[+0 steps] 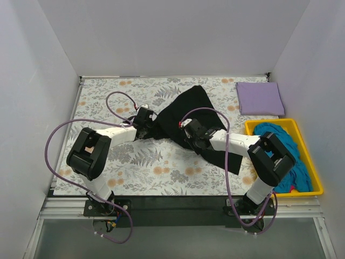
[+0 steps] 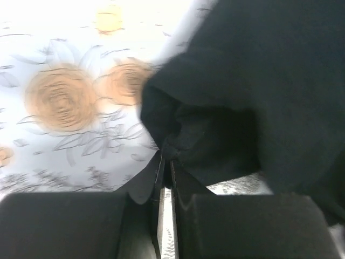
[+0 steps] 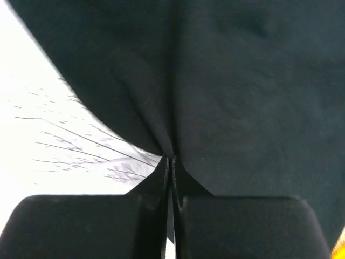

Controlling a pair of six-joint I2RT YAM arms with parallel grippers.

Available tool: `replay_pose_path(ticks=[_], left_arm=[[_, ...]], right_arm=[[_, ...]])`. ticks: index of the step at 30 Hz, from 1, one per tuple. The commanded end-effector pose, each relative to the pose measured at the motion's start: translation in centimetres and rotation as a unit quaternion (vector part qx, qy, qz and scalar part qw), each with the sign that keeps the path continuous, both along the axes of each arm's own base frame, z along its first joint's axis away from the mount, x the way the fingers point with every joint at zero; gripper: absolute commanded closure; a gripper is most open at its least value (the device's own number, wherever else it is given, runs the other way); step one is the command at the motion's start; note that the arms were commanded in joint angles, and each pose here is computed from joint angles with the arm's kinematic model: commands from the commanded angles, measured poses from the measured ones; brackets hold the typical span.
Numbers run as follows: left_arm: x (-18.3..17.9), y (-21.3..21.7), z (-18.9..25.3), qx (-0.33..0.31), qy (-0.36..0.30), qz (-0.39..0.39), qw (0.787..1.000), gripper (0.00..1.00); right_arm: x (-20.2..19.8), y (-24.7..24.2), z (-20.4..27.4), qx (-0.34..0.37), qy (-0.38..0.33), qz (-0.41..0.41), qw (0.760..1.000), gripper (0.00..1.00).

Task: Fold and stack the t-shirts
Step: Flatten the tshirt out

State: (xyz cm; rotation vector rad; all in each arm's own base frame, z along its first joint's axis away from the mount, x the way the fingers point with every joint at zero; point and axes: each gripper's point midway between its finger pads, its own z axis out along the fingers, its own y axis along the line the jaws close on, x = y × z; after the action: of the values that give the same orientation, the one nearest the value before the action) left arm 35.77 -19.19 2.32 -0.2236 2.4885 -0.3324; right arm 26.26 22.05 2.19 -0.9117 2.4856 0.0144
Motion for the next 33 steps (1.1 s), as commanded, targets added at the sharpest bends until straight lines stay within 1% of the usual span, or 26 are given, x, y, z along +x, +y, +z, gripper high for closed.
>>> replay_pose_path(ticks=[1, 2, 3, 5, 6, 8, 9, 12, 16, 18, 19, 21, 24, 26, 28, 33], left_arm=[[1.8, 3.9, 3.3, 0.051, -0.043, 0.064, 0.996, 1.00], [2.3, 5.6, 4.6, 0.078, -0.061, 0.075, 0.992, 1.00], [2.4, 7.1, 7.0, 0.090, -0.086, 0.088, 0.988, 1.00], [2.9, 10.3, 10.4, 0.128, -0.126, 0.113, 0.977, 1.00], [2.9, 13.2, 13.8, 0.172, -0.166, 0.135, 0.962, 1.00], [2.6, 15.5, 17.0, 0.203, -0.201, 0.156, 0.946, 1.00], [2.1, 16.7, 19.5, 0.220, -0.229, 0.158, 0.935, 1.00], [1.1, 18.6, 22.7, 0.235, -0.267, 0.180, 0.917, 1.00], [0.7, 19.4, 25.1, 0.236, -0.297, 0.190, 0.906, 1.00], [0.4, 19.5, 25.8, 0.236, -0.301, 0.191, 0.904, 1.00], [0.4, 19.3, 26.7, 0.226, -0.307, 0.190, 0.905, 1.00], [-0.3, 19.1, 27.5, 0.216, -0.304, 0.186, 0.909, 1.00], [-1.5, 18.6, 28.6, 0.186, -0.305, 0.179, 0.917, 1.00], [-2.2, 18.0, 28.0, 0.173, -0.296, 0.161, 0.926, 1.00], [-2.6, 17.9, 27.1, 0.167, -0.288, 0.161, 0.929, 1.00], [-4.1, 18.3, 23.8, 0.139, -0.286, 0.190, 0.929, 1.00]], right_arm=[[0.9, -2.5, 1.6, -0.025, -0.034, -0.039, 0.998, 0.99], [1.3, -3.7, 2.7, -0.032, -0.048, -0.057, 0.997, 0.99], [1.6, -4.3, 3.4, -0.033, -0.056, -0.069, 0.996, 0.99], [2.5, -5.7, 5.9, -0.019, -0.077, -0.101, 0.992, 0.99], [2.8, -6.2, 6.6, -0.010, -0.083, -0.112, 0.990, 0.99], [3.7, -7.4, 8.6, 0.018, -0.100, -0.135, 0.986, 0.99], [3.8, -7.7, 9.0, 0.028, -0.101, -0.139, 0.985, 0.99], [4.3, -8.5, 10.1, 0.049, -0.107, -0.148, 0.982, 0.99], [4.2, -7.7, 10.9, 0.083, -0.100, -0.142, 0.981, 0.99], [4.2, -7.2, 11.5, 0.098, -0.100, -0.137, 0.981, 0.99], [3.9, -6.9, 11.7, 0.108, -0.093, -0.128, 0.981, 0.99], [3.7, -6.3, 12.2, 0.121, -0.090, -0.114, 0.982, 0.99], [2.9, -5.5, 12.9, 0.145, -0.083, -0.093, 0.982, 0.99], [2.6, -4.9, 13.2, 0.159, -0.078, -0.078, 0.981, 0.99], [2.0, -4.2, 13.2, 0.173, -0.065, -0.058, 0.981, 0.99], [0.8, -3.6, 13.2, 0.188, -0.045, -0.031, 0.981, 0.99]])
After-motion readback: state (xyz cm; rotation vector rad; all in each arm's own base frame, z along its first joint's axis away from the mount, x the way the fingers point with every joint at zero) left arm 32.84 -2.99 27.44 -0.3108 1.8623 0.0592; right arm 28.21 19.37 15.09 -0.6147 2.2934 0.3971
